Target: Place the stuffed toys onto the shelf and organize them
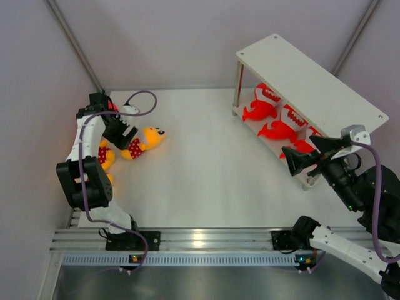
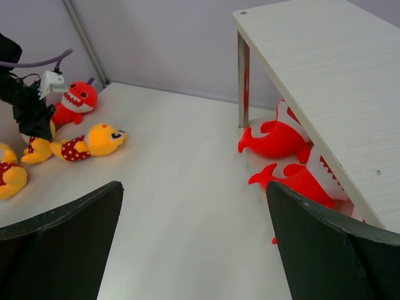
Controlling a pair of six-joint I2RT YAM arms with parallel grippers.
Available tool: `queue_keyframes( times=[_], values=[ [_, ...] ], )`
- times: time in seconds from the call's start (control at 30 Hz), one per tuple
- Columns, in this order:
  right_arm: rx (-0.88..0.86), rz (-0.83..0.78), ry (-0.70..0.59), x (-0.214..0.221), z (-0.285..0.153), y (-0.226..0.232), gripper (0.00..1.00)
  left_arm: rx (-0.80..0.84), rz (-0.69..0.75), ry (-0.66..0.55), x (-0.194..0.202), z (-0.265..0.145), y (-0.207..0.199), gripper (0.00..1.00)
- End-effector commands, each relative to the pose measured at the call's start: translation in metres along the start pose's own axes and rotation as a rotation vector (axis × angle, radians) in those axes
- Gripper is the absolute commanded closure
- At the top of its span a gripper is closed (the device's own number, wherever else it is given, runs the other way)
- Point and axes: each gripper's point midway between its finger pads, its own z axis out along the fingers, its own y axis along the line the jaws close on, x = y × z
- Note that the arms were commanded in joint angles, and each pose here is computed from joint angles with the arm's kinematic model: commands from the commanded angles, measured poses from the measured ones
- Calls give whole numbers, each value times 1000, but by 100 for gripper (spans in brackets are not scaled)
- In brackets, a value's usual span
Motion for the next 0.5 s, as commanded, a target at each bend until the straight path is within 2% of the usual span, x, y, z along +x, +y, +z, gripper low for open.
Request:
queue_keyframes(
  times=[0.0,0.13,0.33,0.37,0.47],
  values=[
    [-21,22,-30,-8,4,6,1,100,60,-92,-13,11,-3,11],
    [-7,30,-29,-7,5,4,0,201,-12,-149,-35,34,-8,15],
    [2,36,-22,-9,6,4,1,279,-50,-111,-38,73,-13,22],
    [5,33,-19,-10,6,4,1,289,-73,-117,-42,76,-15,23],
    [8,32,-7,-8,10,5,1,297,-65,-239,-74,53,-12,22]
  ],
)
